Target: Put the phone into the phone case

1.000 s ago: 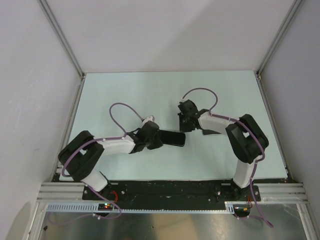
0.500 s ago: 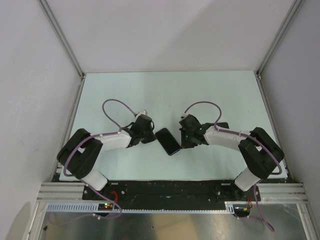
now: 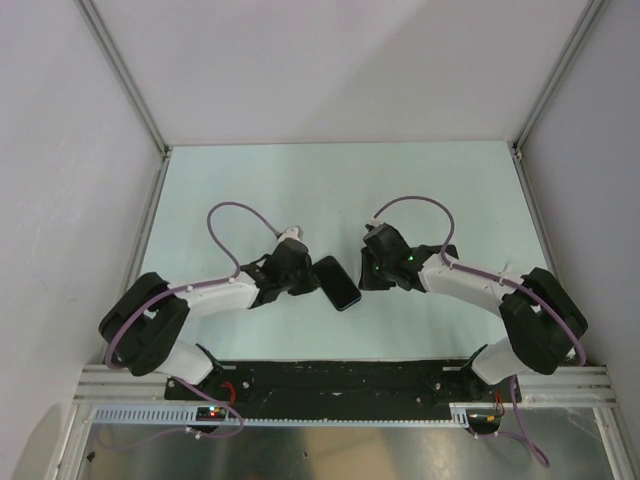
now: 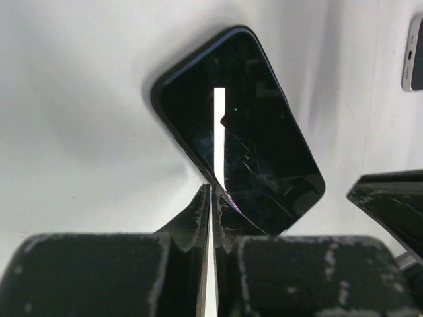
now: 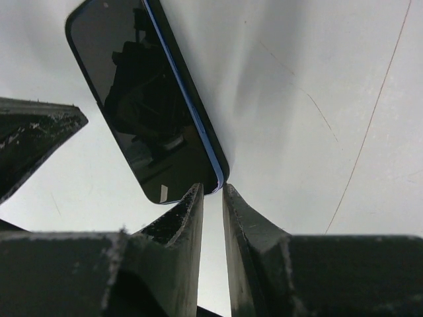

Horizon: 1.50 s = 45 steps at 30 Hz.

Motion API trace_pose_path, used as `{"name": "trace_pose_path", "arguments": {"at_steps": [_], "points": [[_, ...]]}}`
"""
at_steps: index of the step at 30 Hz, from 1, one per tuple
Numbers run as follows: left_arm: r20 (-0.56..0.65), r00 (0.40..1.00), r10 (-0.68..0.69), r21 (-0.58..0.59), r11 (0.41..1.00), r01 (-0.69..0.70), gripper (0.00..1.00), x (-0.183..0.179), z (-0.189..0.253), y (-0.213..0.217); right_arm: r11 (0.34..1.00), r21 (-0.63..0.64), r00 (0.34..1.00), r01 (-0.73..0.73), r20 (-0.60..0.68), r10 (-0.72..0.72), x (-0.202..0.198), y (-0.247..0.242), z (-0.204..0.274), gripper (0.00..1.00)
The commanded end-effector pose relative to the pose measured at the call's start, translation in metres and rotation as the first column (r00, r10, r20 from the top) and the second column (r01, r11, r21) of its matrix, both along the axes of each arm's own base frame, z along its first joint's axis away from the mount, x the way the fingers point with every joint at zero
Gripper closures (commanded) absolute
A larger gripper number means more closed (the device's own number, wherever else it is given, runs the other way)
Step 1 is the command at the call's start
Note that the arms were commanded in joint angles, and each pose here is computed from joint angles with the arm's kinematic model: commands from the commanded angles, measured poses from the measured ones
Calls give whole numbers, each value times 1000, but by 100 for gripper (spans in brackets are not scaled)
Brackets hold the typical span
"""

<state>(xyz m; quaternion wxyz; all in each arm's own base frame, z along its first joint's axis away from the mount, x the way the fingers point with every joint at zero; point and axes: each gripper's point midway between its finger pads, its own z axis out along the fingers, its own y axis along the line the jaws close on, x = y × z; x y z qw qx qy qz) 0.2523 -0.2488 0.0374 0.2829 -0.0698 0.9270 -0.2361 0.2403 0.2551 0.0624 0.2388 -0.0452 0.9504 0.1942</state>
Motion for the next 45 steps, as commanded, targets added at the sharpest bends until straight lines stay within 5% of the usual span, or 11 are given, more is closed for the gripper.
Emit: {"name": "trace_pose_path", "arguments": {"at_steps": [1, 18, 29, 45], "points": [[21, 1000, -8, -38, 999, 8, 94, -7, 10, -9, 1000, -27, 1000, -8, 13, 9, 5, 4, -3, 77], [-2, 1000, -20, -24, 1000, 20, 94, -13, 1, -13, 997, -56, 998, -62, -18, 61, 4, 14, -23, 79], [-19, 1000, -21, -19, 1000, 20, 94, -14, -8, -14, 988, -127, 995, -83, -62, 76, -8, 12, -45, 95], [-36, 999, -23, -9, 1000, 23, 94, -15, -17, -15, 980, -150, 984, -129, -139, 108, -35, 13, -76, 96]]}}
